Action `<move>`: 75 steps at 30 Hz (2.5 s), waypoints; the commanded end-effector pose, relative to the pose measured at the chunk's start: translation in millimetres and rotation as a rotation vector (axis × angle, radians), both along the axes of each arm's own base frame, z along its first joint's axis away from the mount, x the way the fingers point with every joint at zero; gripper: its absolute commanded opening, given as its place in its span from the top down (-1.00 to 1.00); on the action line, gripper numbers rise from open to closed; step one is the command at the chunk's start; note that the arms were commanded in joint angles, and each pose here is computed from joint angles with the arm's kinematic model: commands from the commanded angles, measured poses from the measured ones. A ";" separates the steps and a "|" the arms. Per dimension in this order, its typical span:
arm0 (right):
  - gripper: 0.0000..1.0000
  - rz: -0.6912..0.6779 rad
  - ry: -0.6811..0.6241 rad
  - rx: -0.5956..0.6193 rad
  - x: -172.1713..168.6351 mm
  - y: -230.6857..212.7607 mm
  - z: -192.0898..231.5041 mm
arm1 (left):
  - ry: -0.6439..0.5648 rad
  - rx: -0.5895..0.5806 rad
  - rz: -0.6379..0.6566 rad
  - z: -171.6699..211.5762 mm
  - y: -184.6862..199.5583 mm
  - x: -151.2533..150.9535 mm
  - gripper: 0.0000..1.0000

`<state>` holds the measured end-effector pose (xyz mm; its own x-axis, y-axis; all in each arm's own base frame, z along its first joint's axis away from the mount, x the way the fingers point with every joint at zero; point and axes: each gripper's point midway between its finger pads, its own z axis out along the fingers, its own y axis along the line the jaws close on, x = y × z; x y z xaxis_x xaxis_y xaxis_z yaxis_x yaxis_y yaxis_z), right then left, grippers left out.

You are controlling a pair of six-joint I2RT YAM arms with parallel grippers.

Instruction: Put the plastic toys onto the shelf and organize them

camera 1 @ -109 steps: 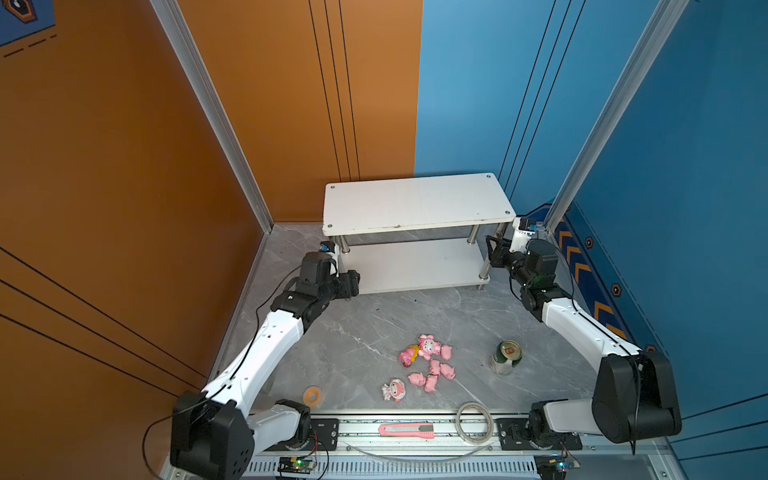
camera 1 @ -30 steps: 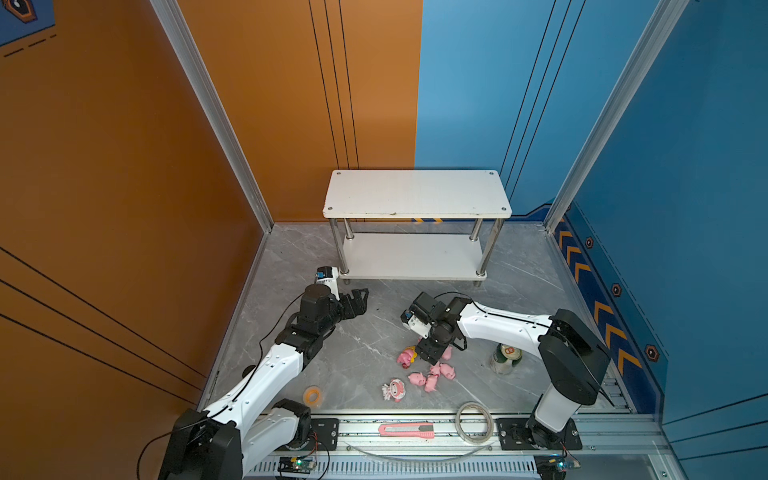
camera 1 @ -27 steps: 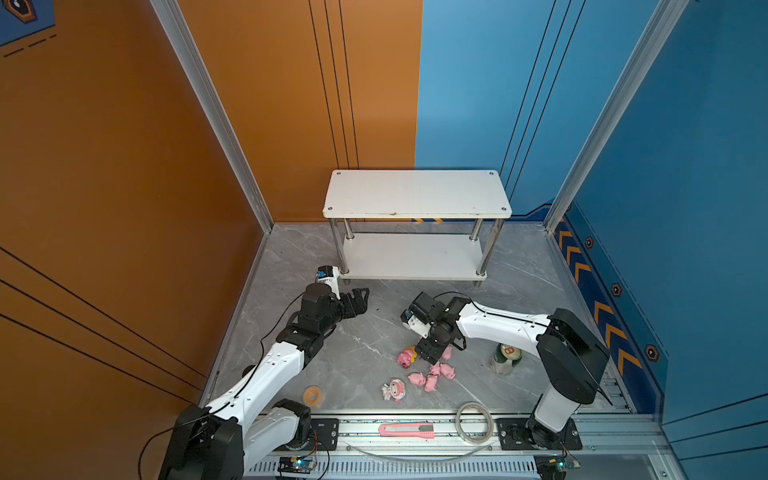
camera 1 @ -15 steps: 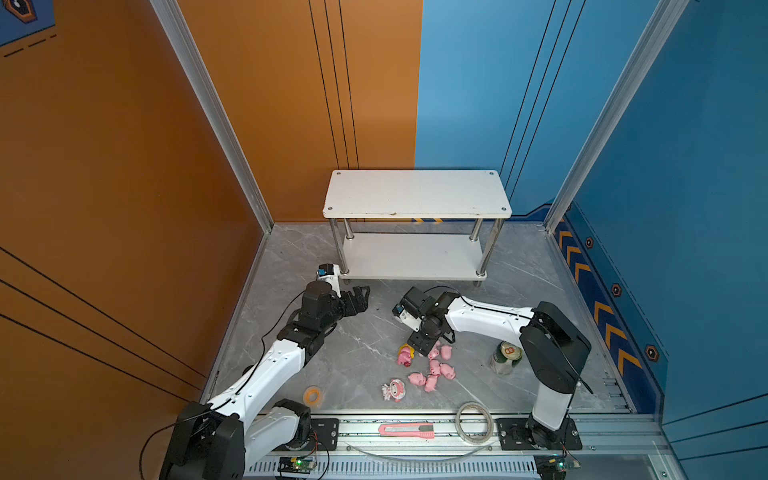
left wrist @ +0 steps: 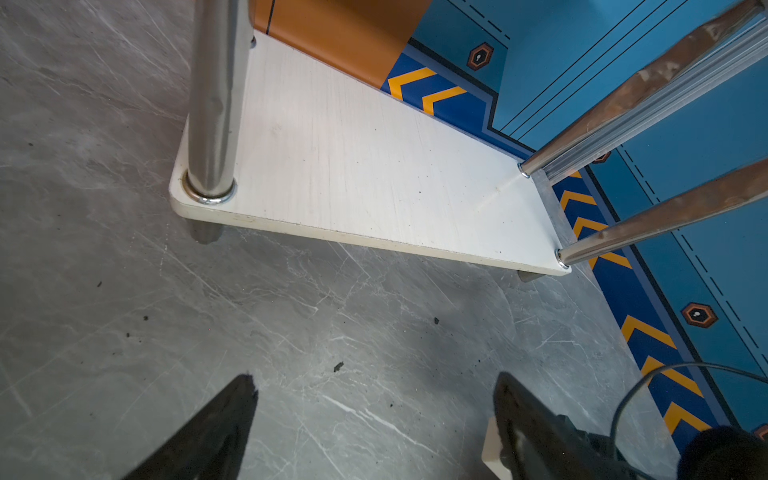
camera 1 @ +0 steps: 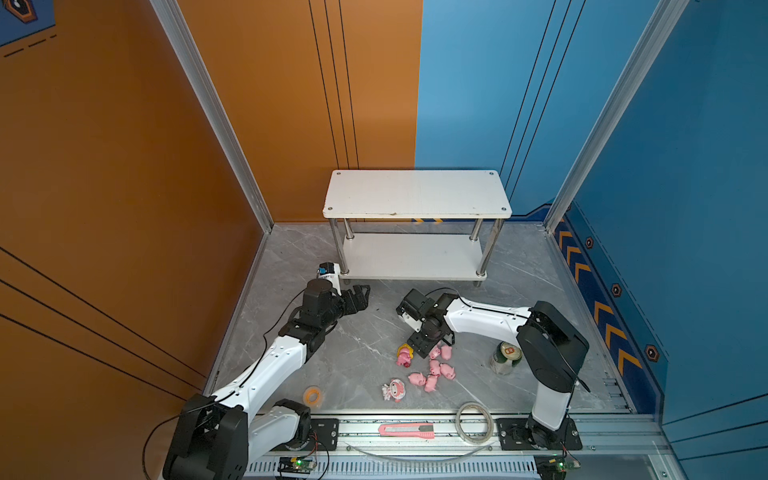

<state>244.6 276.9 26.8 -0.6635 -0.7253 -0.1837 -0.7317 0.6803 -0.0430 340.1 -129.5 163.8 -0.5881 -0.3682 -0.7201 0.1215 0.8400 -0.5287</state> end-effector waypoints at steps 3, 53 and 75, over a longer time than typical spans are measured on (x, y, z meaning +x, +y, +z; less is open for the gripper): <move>-0.36 -0.090 0.037 -0.004 -10.3 -10.8 0.1 | -0.026 -0.034 -0.012 14.3 -3.5 6.7 -0.81; 0.43 -0.438 -0.304 1.134 86.8 -11.3 235.9 | -0.246 -0.246 -0.819 71.6 -216.8 -43.3 -0.62; -0.58 -0.585 -0.181 1.010 57.8 -33.6 232.5 | -0.402 -0.010 -0.830 74.8 -216.2 -42.0 0.94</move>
